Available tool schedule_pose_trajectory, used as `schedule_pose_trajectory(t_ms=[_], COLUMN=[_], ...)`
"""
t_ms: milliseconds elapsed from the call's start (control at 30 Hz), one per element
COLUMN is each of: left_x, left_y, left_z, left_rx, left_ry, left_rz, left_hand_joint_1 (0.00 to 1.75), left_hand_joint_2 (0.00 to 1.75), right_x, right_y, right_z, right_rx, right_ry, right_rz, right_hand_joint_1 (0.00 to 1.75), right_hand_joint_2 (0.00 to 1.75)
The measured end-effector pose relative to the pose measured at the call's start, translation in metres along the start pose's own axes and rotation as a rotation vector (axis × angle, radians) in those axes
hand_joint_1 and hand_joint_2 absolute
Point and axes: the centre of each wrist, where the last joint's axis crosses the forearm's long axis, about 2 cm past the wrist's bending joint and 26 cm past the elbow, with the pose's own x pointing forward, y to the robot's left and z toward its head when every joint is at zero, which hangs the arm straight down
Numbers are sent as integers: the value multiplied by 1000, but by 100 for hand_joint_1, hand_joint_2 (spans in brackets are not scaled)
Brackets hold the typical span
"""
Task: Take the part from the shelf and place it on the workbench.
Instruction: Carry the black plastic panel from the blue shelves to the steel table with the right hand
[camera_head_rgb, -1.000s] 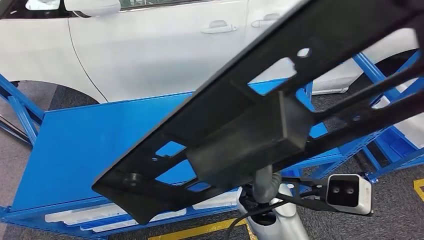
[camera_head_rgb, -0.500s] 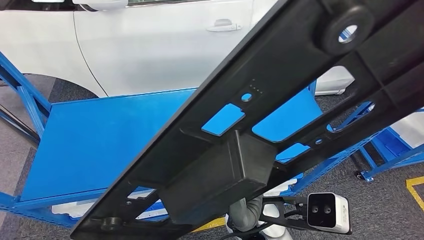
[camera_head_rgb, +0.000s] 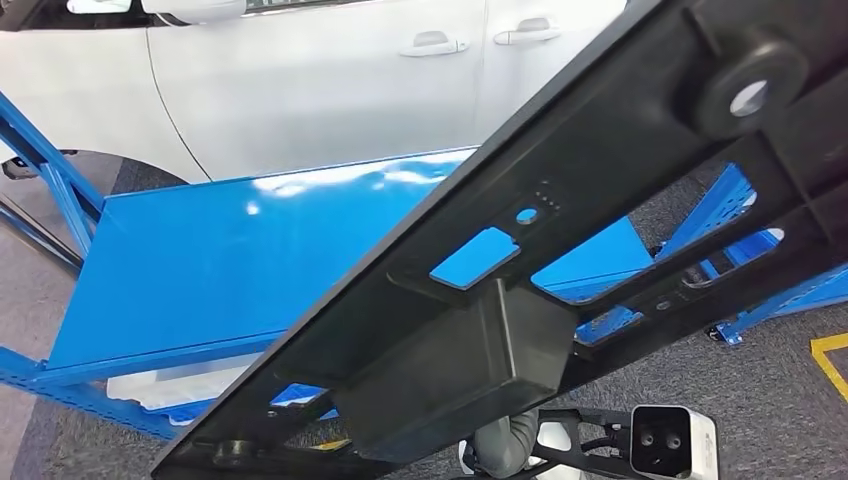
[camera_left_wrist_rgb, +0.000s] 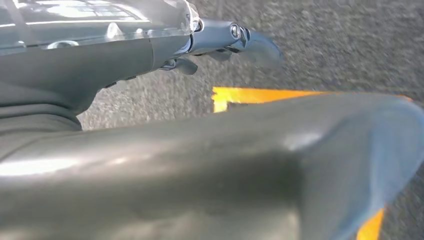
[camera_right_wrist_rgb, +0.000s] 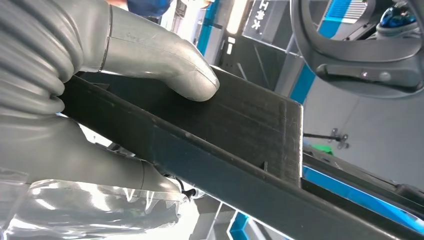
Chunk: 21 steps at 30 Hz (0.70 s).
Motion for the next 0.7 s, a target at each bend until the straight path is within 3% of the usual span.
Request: schedule_pose_trajectory(t_ms=[700], left_x=[-4], left_y=[-11], left_z=[2], left_rx=[-26], left_ry=[25], left_rz=[48], left_hand_joint_1=[0], left_hand_joint_2=[0], right_x=[0], right_y=[-6], right_z=[9], right_rx=[-11], right_ry=[24], right_rz=[-9], right_hand_joint_1=[175], right_hand_joint_2=[175])
